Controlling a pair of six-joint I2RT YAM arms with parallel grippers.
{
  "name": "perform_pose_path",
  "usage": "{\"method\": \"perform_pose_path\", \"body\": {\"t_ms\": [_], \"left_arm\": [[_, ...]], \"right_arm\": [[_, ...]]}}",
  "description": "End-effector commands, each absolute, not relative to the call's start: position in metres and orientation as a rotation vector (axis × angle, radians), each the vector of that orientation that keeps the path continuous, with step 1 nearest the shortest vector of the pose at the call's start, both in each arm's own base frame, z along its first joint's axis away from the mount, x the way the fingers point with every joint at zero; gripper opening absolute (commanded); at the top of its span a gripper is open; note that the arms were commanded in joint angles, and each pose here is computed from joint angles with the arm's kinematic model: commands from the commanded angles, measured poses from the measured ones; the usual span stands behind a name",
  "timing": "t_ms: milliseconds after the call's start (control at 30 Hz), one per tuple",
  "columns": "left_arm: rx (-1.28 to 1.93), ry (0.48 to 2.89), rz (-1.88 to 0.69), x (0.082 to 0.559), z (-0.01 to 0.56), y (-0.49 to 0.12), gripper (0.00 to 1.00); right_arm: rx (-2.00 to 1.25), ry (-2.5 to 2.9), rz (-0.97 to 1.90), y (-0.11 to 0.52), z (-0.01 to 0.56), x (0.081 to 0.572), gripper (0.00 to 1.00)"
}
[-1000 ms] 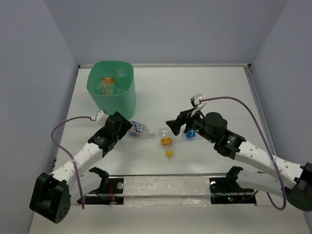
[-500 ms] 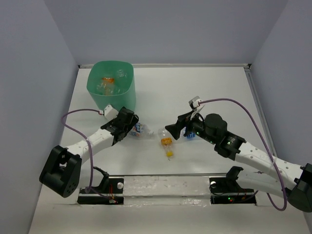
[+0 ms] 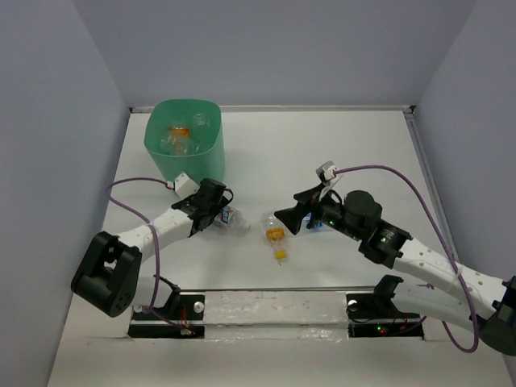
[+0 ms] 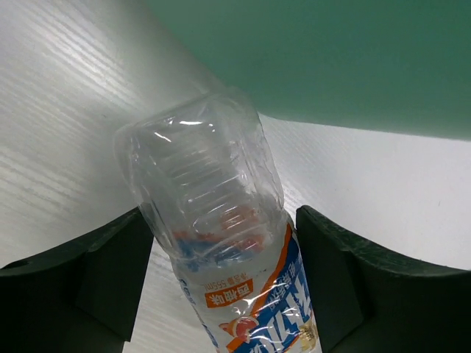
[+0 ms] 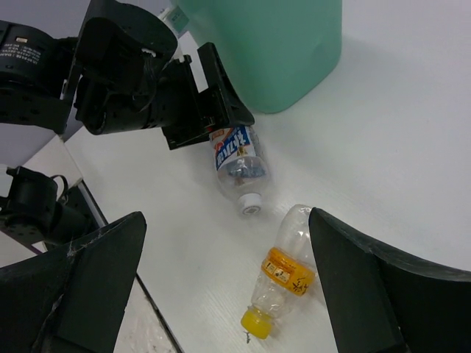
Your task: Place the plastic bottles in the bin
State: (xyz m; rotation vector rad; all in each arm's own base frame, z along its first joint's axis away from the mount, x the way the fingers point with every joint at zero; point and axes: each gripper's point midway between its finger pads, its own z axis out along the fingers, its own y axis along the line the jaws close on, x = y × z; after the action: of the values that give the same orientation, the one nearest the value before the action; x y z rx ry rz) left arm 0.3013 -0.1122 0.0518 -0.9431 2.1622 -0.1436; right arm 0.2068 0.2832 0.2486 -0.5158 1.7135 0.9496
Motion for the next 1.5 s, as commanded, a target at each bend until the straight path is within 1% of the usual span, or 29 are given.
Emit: {"method": "perform_pose_path", "body": {"t_ms": [0, 33, 133, 167, 200, 233, 267, 333, 467, 567, 600, 667, 700, 767, 800, 867, 900, 933, 967, 1000, 1067, 1133, 1200, 1233, 1267, 1333, 1400, 1433, 1467], "left_arm": [[-0.940, 2.137, -0.153, 0.285, 0.061, -0.104, 0.81], [-0.931, 2.143, -0.160, 0.283, 0.061, -0.104, 0.80], [-0.900, 2.164, -0.198, 0.275, 0.065, -0.107, 0.69], [-0.894, 2.173, -0.194, 0.271, 0.062, -0.106, 0.63], [-0.886, 2.170, -0.216, 0.268, 0.066, -0.108, 0.60], [-0.875, 2.180, -0.222, 0.263, 0.064, -0.108, 0.54], [-0.871, 2.182, -0.227, 0.260, 0.064, -0.108, 0.54], [-0.859, 2.169, -0.271, 0.257, 0.072, -0.112, 0.50], [-0.729, 2.130, -0.375, 0.248, 0.108, -0.133, 0.48], [-0.602, 2.092, -0.414, 0.245, 0.144, -0.145, 0.48], [-0.551, 2.052, -0.445, 0.243, 0.171, -0.152, 0.49], [-0.506, 1.998, -0.481, 0.242, 0.203, -0.158, 0.48], [-0.469, 1.934, -0.529, 0.241, 0.237, -0.163, 0.48], [-0.443, 1.861, -0.573, 0.243, 0.272, -0.166, 0.48], [-0.403, 1.801, -0.574, 0.245, 0.303, -0.163, 0.48], [-0.373, 1.725, -0.556, 0.249, 0.339, -0.157, 0.49], [-0.396, 1.627, -0.553, 0.253, 0.377, -0.148, 0.49], [-0.351, 1.601, -0.458, 0.259, 0.387, -0.141, 0.49], [-0.406, 1.511, -0.425, 0.262, 0.419, -0.126, 0.49], [-0.355, 1.500, -0.308, 0.268, 0.426, -0.120, 0.49], [-0.456, 1.403, -0.177, 0.276, 0.455, -0.091, 0.49], [-0.432, 1.365, -0.030, 0.291, 0.466, -0.077, 0.49], [-0.507, 1.279, 0.052, 0.309, 0.488, -0.044, 0.49], [-0.515, 1.292, 0.107, 0.328, 0.481, -0.041, 0.49], [-0.567, 1.256, 0.168, 0.336, 0.490, -0.018, 0.48], [-0.565, 1.288, 0.269, 0.366, 0.476, -0.013, 0.48], [-0.578, 1.278, 0.338, 0.380, 0.481, -0.005, 0.48], [-0.578, 1.299, 0.392, 0.395, 0.469, -0.001, 0.48], [-0.593, 1.277, 0.405, 0.399, 0.471, 0.003, 0.48]], "right_arm": [[-0.484, 1.648, 0.975, 0.279, 0.268, 0.205, 0.97], [-0.478, 1.643, 0.977, 0.279, 0.271, 0.204, 0.97], [-0.459, 1.648, 0.983, 0.276, 0.271, 0.204, 0.97], [-0.446, 1.641, 0.983, 0.274, 0.274, 0.203, 0.97], [-0.431, 1.658, 0.988, 0.272, 0.269, 0.202, 0.97], [-0.412, 1.654, 0.986, 0.269, 0.271, 0.202, 0.97], [-0.397, 1.658, 0.982, 0.266, 0.270, 0.202, 0.97], [-0.373, 1.695, 0.980, 0.261, 0.257, 0.199, 0.97], [-0.253, 1.748, 0.911, 0.241, 0.234, 0.204, 0.97], [-0.204, 1.762, 0.902, 0.230, 0.227, 0.202, 0.97], [-0.192, 1.766, 0.897, 0.225, 0.226, 0.199, 0.97], [-0.160, 1.754, 0.875, 0.218, 0.228, 0.201, 0.96], [-0.157, 1.787, 0.843, 0.212, 0.219, 0.200, 0.96], [-0.118, 1.784, 0.807, 0.202, 0.218, 0.202, 0.96], [-0.105, 1.806, 0.782, 0.198, 0.210, 0.202, 0.96], [-0.074, 1.831, 0.754, 0.193, 0.200, 0.203, 0.97], [-0.052, 1.847, 0.727, 0.189, 0.192, 0.206, 0.97], [-0.026, 1.881, 0.719, 0.187, 0.181, 0.205, 0.97], [-0.009, 1.908, 0.703, 0.186, 0.173, 0.205, 0.97], [0.008, 1.927, 0.710, 0.187, 0.166, 0.204, 0.97], [0.019, 1.950, 0.718, 0.188, 0.159, 0.203, 0.97], [0.020, 1.958, 0.723, 0.189, 0.157, 0.202, 0.97], [0.012, 1.963, 0.722, 0.190, 0.156, 0.202, 0.97], [0.012, 1.969, 0.716, 0.189, 0.154, 0.201, 0.97], [0.019, 1.974, 0.712, 0.188, 0.153, 0.201, 0.97], [0.059, 2.001, 0.700, 0.183, 0.148, 0.199, 0.97], [0.094, 2.018, 0.667, 0.176, 0.141, 0.199, 0.98], [0.117, 2.021, 0.669, 0.174, 0.140, 0.198, 0.98], [0.122, 2.008, 0.674, 0.172, 0.142, 0.198, 0.98]]}}
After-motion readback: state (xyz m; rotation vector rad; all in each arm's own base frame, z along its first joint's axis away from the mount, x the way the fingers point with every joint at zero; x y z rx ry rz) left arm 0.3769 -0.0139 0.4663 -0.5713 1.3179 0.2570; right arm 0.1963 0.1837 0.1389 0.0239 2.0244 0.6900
